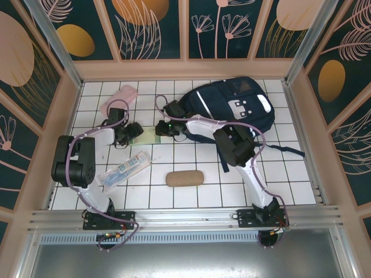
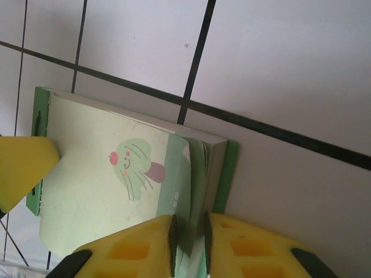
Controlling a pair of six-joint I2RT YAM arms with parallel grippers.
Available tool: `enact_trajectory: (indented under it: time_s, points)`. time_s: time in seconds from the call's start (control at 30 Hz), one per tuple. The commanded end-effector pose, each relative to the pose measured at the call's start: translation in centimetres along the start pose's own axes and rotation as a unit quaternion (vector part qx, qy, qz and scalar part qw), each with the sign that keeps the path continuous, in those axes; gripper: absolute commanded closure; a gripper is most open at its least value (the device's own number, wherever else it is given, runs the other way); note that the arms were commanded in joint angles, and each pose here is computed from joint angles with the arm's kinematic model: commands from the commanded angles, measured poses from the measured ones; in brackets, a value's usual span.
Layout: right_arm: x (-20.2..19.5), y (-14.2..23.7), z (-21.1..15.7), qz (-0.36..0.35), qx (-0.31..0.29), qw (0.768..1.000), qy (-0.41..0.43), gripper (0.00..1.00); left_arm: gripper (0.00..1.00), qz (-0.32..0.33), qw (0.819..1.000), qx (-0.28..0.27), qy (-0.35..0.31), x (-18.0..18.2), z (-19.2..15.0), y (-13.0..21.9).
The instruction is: Pack the student bag
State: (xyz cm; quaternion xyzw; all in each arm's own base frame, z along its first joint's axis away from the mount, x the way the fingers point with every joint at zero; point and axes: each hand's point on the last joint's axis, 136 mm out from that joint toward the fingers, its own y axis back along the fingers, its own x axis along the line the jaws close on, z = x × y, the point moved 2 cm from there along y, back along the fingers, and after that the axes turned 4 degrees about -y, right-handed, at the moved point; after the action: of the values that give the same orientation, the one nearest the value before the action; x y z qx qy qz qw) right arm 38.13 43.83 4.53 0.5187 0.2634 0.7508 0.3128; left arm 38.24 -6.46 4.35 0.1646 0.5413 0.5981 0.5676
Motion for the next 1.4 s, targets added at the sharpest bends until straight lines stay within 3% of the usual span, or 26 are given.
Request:
enact_trajectory:
  time_s: [0.0, 0.07, 0.2, 0.43, 0.63, 0.77, 0.87, 1.0, 1.17, 1.37]
  points:
    - [-1.0, -2.5, -3.4, -0.010, 0.057, 0.998, -0.014, 0.77, 0.35, -0.132, 0.990, 0.048, -0.009, -4.5, -2.3, 1.2]
    - [-1.2, -2.6, -3.3, -0.012, 0.056, 0.998, -0.014, 0.78, 0.41, -0.176, 0.983, 0.043, -0.001, -5.7, -1.9, 2.5]
    - [-1.5, -2.5, -3.4, -0.017, 0.056, 0.998, -0.015, 0.78, 0.40, -0.251, 0.968, 0.019, 0.011, -7.3, -0.7, 5.2]
    - [-1.7, -2.3, -3.3, -0.019, 0.053, 0.998, -0.016, 0.78, 0.40, -0.308, 0.951, 0.001, 0.019, -8.5, 0.1, 6.8]
    - [-1.8, -2.1, -3.2, -0.021, 0.050, 0.998, -0.017, 0.78, 0.45, -0.275, 0.961, 0.009, 0.027, -7.2, -0.1, 5.6]
    - [-1.7, -1.2, -2.3, -0.027, 0.036, 0.999, -0.013, 0.76, 0.63, -0.226, 0.974, 0.014, 0.021, -5.8, -0.2, 4.8]
    - [-0.9, 0.7, -0.6, -0.034, 0.007, 0.999, 0.007, 0.69, 0.83, -0.205, 0.979, 0.006, 0.013, -5.4, 0.1, 5.0]
    - [1.2, 4.4, 2.3, -0.036, -0.037, 0.998, 0.044, 0.60, 0.94, -0.196, 0.980, -0.007, 0.005, -5.6, 0.8, 5.8]
    - [1.5, 10.4, 6.2, -0.104, -0.108, 0.985, 0.087, 0.49, 0.97, -0.209, 0.977, -0.032, -0.004, -6.8, 2.2, 7.7]
    - [-3.6, 15.5, 8.9, -0.225, -0.144, 0.958, 0.102, 0.48, 0.97, -0.246, 0.968, -0.049, -0.004, -8.8, 3.6, 9.7]
